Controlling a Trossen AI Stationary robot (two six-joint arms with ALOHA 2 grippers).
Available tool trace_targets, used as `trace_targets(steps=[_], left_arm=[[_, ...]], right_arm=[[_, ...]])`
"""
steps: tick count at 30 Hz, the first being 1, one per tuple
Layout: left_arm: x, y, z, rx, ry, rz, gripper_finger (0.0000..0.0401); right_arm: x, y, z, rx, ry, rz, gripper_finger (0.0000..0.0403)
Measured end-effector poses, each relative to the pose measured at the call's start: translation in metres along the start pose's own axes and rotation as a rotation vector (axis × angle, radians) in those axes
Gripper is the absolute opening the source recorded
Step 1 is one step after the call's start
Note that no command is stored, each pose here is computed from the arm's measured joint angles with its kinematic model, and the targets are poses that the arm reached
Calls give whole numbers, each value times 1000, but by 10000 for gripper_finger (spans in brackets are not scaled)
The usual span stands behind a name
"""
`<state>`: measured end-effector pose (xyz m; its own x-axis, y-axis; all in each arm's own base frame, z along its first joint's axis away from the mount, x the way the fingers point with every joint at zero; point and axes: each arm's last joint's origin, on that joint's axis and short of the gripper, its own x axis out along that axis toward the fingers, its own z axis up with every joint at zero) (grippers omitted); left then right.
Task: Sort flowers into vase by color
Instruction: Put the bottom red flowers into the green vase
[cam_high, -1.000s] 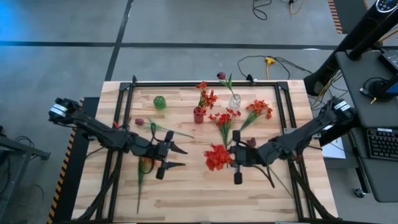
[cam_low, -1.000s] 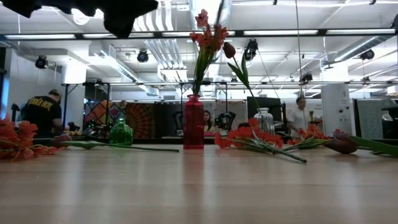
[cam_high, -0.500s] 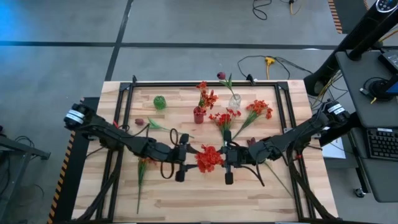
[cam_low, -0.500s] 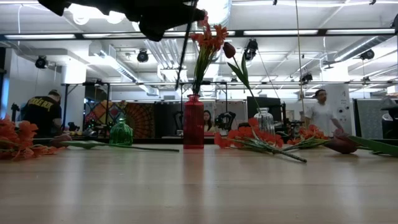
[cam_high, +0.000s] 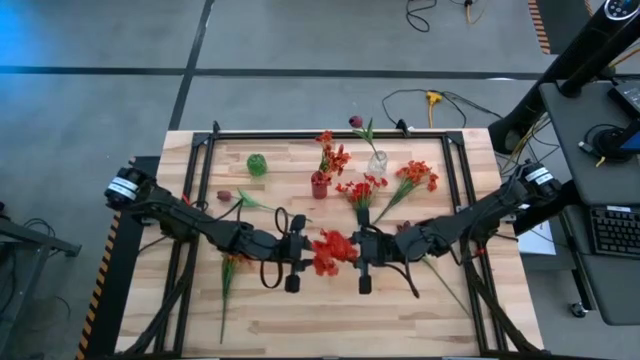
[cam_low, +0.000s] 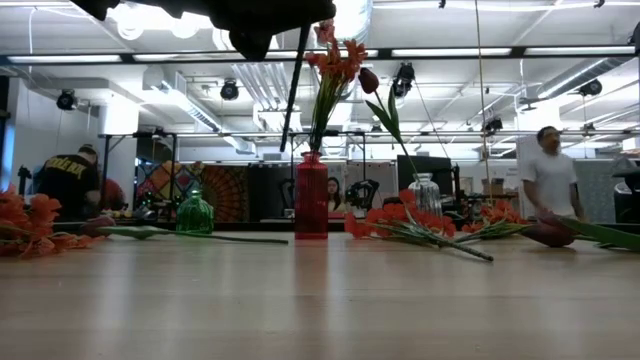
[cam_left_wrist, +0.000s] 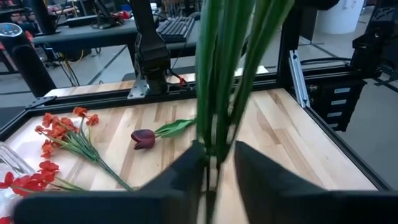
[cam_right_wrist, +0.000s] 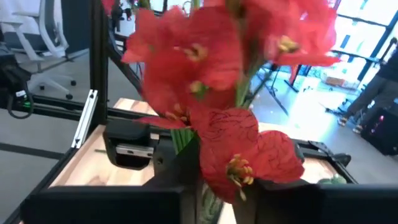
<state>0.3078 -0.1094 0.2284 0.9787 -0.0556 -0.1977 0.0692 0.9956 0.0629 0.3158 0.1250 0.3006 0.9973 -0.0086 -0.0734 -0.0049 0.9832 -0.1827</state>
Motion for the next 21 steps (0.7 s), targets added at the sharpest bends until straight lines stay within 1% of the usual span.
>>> trace_targets(steps=[2,3,7,10,14,21], left_arm=[[0,0,0,2,3,0,16],[0,0,0,2,3,0,9],[-1,0,0,3,6,0,15],[-3,1,2,8,3,-1,6],[-9,2,4,11,-7,-1,4],[-32,10,15,-5,-62,-1,2]], right_arm=[[0,-1,0,2,1,-2,72],[0,-1,0,2,1,-2,80],[-3,-2,2,-5,5,1,111],[-10,-5,7,-6,26,3,131],[-19,-11,13,5,39,4,153],[-36,-19,20,45,91,8,176]])
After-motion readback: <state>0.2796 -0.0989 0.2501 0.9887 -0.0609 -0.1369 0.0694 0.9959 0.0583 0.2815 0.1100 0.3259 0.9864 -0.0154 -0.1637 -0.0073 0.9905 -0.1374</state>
